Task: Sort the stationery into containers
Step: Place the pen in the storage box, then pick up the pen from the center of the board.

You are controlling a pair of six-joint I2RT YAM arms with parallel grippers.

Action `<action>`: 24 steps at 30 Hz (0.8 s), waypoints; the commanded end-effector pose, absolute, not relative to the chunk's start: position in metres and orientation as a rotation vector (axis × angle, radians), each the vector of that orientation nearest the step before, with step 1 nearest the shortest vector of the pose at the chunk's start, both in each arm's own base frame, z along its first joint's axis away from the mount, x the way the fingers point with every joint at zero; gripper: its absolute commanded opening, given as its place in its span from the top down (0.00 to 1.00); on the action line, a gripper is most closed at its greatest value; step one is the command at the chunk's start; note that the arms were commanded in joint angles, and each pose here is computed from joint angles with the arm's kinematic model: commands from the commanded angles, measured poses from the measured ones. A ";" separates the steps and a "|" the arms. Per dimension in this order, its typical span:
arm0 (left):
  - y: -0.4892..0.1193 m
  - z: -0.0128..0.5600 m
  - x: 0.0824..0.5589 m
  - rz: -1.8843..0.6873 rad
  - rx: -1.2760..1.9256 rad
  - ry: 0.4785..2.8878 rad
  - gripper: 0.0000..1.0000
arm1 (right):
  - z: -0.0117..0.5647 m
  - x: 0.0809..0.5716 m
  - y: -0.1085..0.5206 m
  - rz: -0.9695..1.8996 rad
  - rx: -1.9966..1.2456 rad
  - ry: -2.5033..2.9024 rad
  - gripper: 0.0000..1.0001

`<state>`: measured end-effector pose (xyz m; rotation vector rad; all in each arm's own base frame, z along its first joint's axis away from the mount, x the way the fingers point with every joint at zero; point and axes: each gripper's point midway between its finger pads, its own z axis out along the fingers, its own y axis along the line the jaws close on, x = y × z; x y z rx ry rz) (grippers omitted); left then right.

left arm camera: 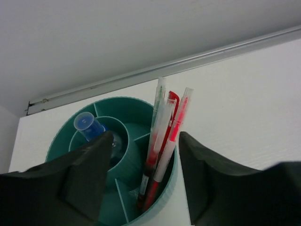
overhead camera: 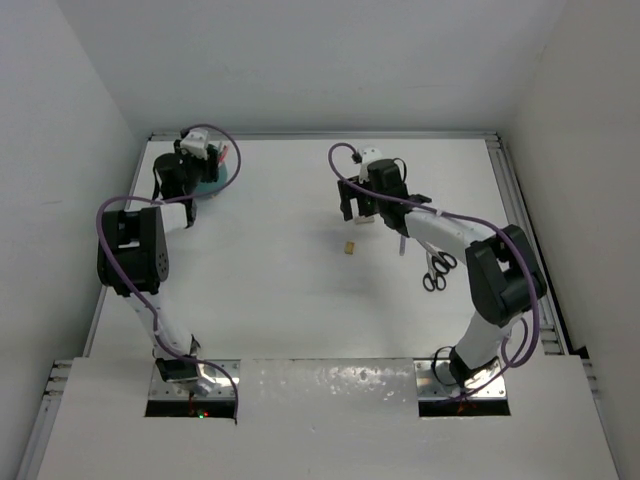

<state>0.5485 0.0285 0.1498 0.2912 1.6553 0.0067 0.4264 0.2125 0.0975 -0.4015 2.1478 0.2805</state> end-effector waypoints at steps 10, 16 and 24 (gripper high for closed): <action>0.027 0.243 0.562 -0.030 0.190 1.525 0.21 | 0.101 0.452 0.136 0.140 0.097 2.423 0.71; 0.018 0.277 0.551 -0.034 0.116 1.577 0.19 | 0.087 0.512 0.104 0.053 0.197 2.463 0.71; -0.011 0.282 0.500 -0.120 0.123 1.632 0.19 | 0.049 0.518 0.085 -0.022 0.255 2.583 0.70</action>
